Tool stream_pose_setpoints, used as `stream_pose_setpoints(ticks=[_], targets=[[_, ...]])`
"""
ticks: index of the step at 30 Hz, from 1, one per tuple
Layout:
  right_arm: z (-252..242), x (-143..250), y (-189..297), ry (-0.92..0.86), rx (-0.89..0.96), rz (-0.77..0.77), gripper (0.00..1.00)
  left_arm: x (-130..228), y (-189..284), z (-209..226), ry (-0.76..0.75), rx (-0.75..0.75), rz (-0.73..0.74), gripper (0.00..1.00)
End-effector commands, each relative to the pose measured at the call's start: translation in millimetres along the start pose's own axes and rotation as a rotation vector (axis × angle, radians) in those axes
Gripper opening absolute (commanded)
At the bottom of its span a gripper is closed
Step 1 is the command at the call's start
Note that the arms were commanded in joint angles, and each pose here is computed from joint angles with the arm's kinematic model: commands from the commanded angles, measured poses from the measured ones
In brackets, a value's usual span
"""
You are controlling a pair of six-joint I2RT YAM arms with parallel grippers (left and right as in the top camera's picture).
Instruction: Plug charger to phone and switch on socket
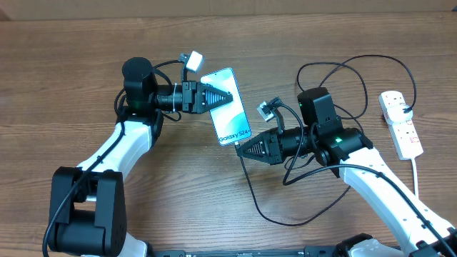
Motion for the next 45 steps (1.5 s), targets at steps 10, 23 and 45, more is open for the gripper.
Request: stream_pose_setpoints(ticks=[10, 23, 45], targets=[[-1.1, -1.3, -0.4, 0.001, -0.005, -0.001, 0.04, 5.3, 0.0, -5.8, -0.052, 0.028, 0.055, 0.04], [0.5, -10.0, -0.2, 0.059, -0.008, -0.030, 0.04, 8.8, -0.9, -7.3, -0.051, 0.039, 0.079, 0.04], [-14.0, -26.1, 1.3, 0.077, 0.110, -0.102, 0.04, 10.4, -0.9, -8.0, -0.052, 0.045, 0.090, 0.04]])
Point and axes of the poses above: each gripper's point midway between its finger pads, its own y axis back along the fingers, its own z axis along the line the jaws close on, x = y × z, the point moved 3 cm from there along y, back along the fingers, and after that the axes turned 4 degrees about y, right-handed, at the moved point
